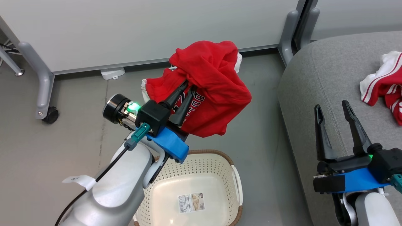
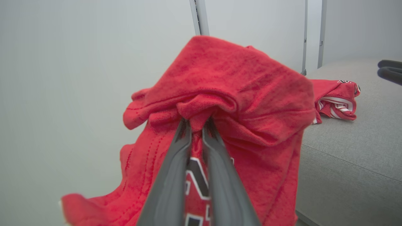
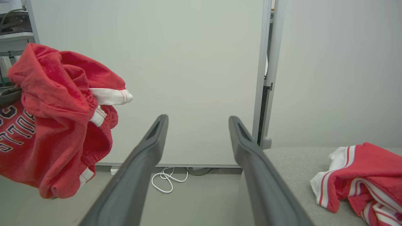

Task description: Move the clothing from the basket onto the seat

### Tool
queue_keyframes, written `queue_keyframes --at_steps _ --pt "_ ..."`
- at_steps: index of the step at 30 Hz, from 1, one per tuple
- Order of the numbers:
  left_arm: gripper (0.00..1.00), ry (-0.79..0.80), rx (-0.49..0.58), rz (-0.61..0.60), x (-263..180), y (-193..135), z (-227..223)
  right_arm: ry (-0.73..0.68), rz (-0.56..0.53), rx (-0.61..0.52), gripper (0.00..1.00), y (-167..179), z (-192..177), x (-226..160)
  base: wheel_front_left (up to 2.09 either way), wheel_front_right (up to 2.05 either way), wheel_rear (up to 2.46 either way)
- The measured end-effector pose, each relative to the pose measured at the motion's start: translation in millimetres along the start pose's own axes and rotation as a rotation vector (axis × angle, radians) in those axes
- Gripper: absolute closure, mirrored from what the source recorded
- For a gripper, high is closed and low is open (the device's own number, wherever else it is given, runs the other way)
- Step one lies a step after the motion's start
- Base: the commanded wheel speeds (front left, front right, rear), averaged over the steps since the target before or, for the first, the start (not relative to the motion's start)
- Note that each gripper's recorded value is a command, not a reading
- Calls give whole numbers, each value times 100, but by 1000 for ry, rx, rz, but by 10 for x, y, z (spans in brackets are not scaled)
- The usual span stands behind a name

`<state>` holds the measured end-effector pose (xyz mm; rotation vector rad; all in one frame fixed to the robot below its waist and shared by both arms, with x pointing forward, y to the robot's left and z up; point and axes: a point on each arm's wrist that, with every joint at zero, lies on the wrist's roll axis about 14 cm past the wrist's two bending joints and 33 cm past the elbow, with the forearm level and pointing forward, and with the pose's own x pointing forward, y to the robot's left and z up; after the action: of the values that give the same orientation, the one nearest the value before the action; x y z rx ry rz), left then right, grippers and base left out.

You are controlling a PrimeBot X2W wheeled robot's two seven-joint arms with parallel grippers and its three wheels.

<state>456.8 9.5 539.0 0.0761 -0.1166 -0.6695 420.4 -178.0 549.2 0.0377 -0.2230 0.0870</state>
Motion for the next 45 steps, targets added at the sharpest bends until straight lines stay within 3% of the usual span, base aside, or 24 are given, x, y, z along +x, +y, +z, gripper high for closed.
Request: queue_keyframes --at_steps 11,21,29,38,39,40,41,45 --pt "100 -4 8 -13 -65 -38 1 -22 63 11 0 191 64 49 0 0 0" --pt "100 2 12 -19 -76 -66 -23 -97 347 -3 0 940 287 233 0 0 0" --pt "100 -3 15 -45 -75 -177 -7 -28 485 -15 0 1303 41 335 0 0 0" --pt "100 -4 10 -70 -78 -297 -13 70 548 17 0 1575 -286 367 0 0 0" --pt "100 -4 9 -72 -76 -306 -12 76 547 24 3 1592 -304 367 0 0 0" --pt "100 -5 9 -74 -75 -313 -11 82 546 30 62 1608 -320 364 0 0 0" --pt "100 -5 9 -76 -74 -322 -9 84 544 39 100 1625 -322 361 0 0 0" --pt "100 -7 9 -83 -68 -341 -3 86 536 59 100 1648 -315 362 0 0 0"
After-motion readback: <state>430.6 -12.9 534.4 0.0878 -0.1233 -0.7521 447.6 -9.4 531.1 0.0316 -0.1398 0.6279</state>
